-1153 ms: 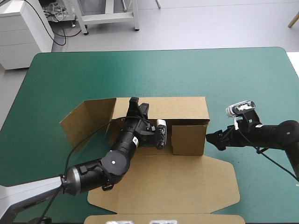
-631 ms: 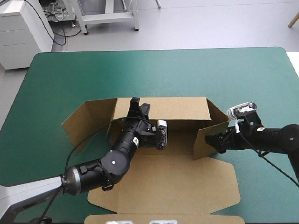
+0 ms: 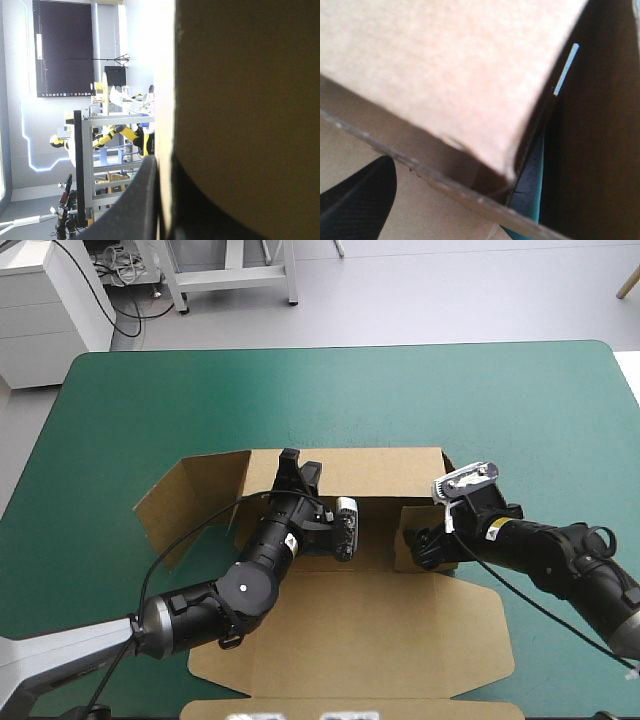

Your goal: Fold the box

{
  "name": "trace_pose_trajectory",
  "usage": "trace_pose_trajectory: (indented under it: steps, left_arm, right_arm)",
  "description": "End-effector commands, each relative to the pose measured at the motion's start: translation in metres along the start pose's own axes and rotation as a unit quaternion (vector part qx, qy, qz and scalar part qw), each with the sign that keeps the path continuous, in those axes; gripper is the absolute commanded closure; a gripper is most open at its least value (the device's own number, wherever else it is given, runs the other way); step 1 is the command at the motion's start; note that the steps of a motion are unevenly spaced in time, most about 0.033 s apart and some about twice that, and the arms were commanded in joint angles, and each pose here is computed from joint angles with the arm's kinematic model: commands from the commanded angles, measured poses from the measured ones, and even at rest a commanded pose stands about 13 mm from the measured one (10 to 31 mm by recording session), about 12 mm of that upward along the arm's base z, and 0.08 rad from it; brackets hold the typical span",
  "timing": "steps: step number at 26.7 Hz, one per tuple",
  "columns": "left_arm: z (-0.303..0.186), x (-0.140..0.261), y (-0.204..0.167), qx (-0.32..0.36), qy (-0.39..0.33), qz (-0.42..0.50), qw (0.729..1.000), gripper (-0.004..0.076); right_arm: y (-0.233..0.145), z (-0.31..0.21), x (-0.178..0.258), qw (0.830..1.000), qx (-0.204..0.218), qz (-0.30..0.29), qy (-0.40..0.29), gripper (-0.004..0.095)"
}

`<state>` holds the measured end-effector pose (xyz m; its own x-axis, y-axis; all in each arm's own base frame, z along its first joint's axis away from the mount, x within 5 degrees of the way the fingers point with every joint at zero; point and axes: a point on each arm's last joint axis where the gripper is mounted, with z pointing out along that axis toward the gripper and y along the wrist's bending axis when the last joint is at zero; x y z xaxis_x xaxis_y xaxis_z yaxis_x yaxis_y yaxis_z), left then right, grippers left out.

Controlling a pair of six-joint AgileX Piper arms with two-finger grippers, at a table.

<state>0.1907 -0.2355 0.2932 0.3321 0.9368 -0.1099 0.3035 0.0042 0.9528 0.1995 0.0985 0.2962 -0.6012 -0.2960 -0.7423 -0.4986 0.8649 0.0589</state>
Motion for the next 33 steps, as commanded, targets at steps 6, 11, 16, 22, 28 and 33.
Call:
trace_pose_trajectory:
  steps: [6,11,16,22,28,33]
  left_arm:
    - [-0.009,-0.001,0.018,-0.032,-0.013,-0.010,0.999,0.0731]
    - [-0.009,-0.002,0.017,-0.031,-0.017,-0.009,0.999,0.0731]
    - [-0.009,-0.002,0.017,-0.030,-0.019,-0.017,0.999,0.0731]
    - [-0.009,-0.002,0.017,-0.031,-0.018,-0.016,0.999,0.0731]
    - [-0.009,-0.002,0.017,-0.031,-0.018,-0.016,0.999,0.0671]
    - [-0.009,-0.002,0.017,-0.031,-0.018,-0.016,0.999,0.0398]
  right_arm:
    - [0.021,0.000,-0.005,0.997,0.030,0.012,-0.070,0.0096]
    - [0.023,0.000,-0.011,0.994,0.018,0.012,-0.110,0.0654]
    - [0.023,-0.001,-0.013,0.993,0.015,0.010,-0.120,0.0910]
    - [0.024,-0.001,-0.013,0.992,0.014,0.010,-0.124,0.0914]
    - [0.024,-0.001,-0.015,0.991,0.012,0.010,-0.131,0.0914]
    - [0.024,-0.002,-0.016,0.990,0.009,0.010,-0.138,0.0914]
